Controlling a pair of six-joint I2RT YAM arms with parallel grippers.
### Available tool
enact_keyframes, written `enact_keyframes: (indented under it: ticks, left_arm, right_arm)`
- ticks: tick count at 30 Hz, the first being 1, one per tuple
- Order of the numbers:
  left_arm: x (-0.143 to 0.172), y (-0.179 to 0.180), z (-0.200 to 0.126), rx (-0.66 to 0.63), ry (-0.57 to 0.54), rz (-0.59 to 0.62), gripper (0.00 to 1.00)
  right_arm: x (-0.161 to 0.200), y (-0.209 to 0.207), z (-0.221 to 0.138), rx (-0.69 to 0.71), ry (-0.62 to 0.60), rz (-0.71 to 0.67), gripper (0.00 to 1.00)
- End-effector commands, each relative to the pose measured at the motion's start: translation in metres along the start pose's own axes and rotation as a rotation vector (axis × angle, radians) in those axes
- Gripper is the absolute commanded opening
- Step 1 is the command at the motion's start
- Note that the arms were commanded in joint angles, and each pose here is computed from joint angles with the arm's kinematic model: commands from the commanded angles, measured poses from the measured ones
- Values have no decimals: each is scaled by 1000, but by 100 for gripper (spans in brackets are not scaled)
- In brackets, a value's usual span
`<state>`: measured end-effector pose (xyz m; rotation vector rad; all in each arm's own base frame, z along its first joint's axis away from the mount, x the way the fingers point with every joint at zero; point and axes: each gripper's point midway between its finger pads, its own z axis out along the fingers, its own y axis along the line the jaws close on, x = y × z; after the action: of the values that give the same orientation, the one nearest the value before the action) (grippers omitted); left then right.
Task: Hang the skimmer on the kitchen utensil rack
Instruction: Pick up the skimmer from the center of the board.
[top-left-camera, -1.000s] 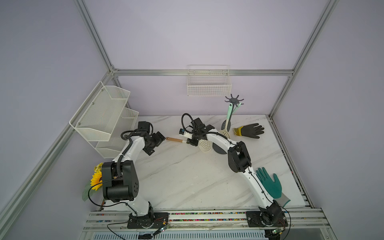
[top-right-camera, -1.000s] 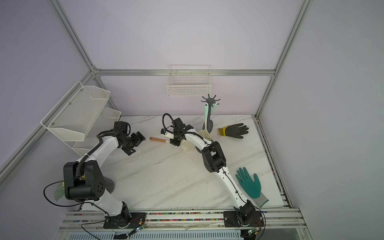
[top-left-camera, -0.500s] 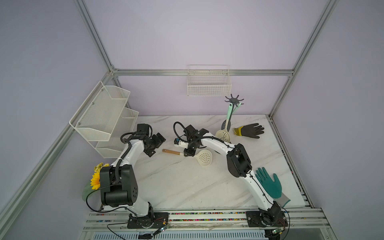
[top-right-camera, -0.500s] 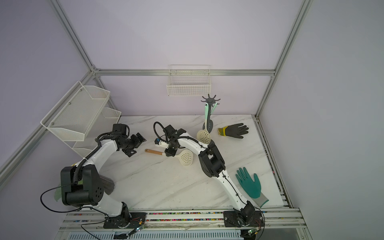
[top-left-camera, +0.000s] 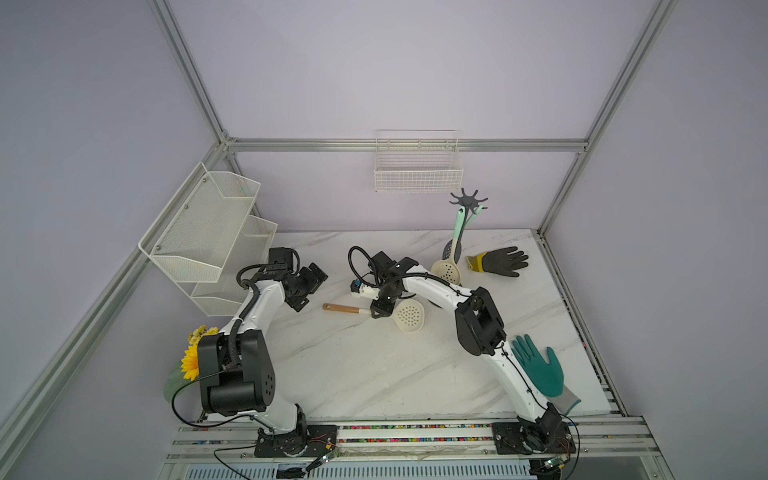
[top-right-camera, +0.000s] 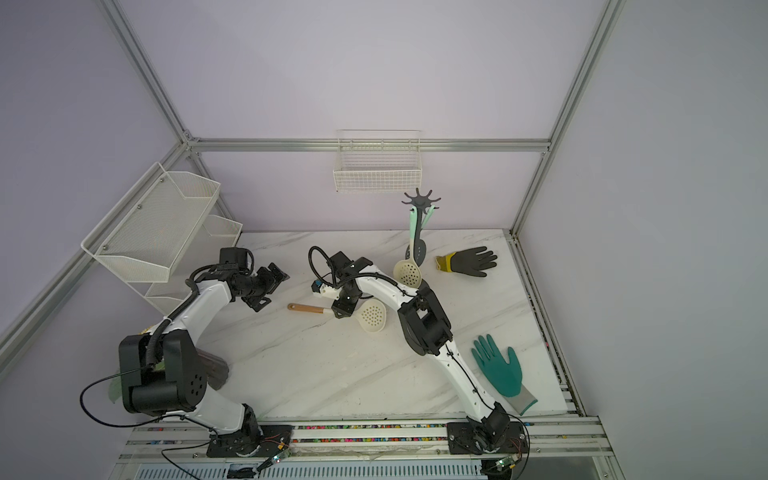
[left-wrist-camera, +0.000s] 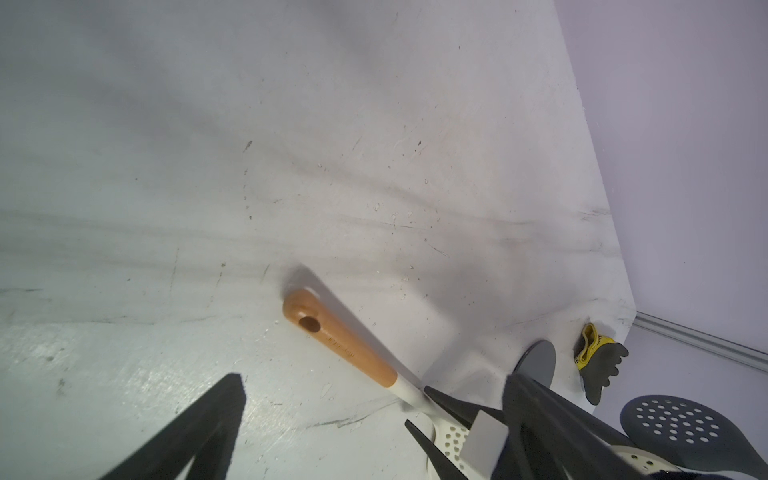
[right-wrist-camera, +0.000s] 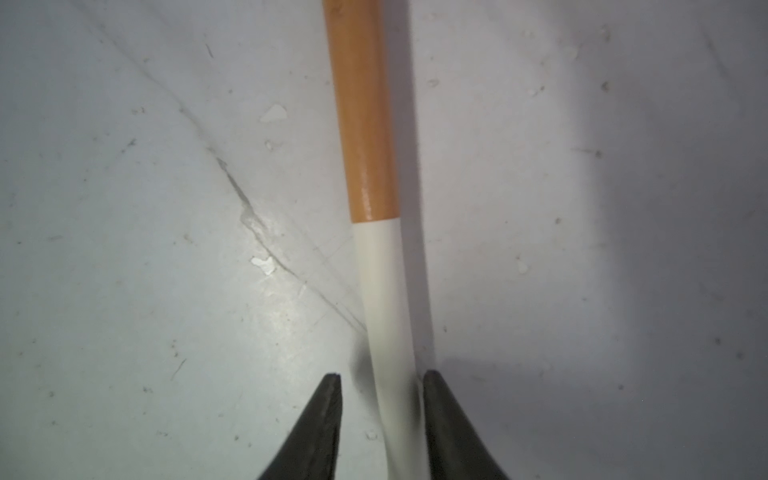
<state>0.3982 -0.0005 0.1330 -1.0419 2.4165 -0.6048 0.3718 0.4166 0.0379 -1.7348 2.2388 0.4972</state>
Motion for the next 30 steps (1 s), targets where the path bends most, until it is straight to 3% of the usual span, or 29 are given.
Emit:
enact_keyframes:
  ticks: [1,5,8,9,10,15,30]
  left_arm:
    - [-7,-4,-3,28,-21,2,97]
    - [-7,-2,-3,24,-21,-1,97]
    - [-7,-2,-3,28,-19,-2,97]
    - [-8,-2,-4,30,-19,-2,97]
    - [-8,-2,-4,31,-18,-2,97]
    - [-8,-1,-4,32,-18,-2,97]
    - [-10,21,-2,-43,-8,19,98]
  right_arm:
    - [7,8,8,-43,37,-9,18]
    - [11,9,12,-47,53,-8,1]
    - [13,11,11,-57,59,-8,0]
    - [13,12,10,-60,59,-8,6]
    - [13,13,9,-59,58,-5,19]
    - [2,18,-4,-71,21,-20,43]
    - [-29,23,21,71,8,-161,50]
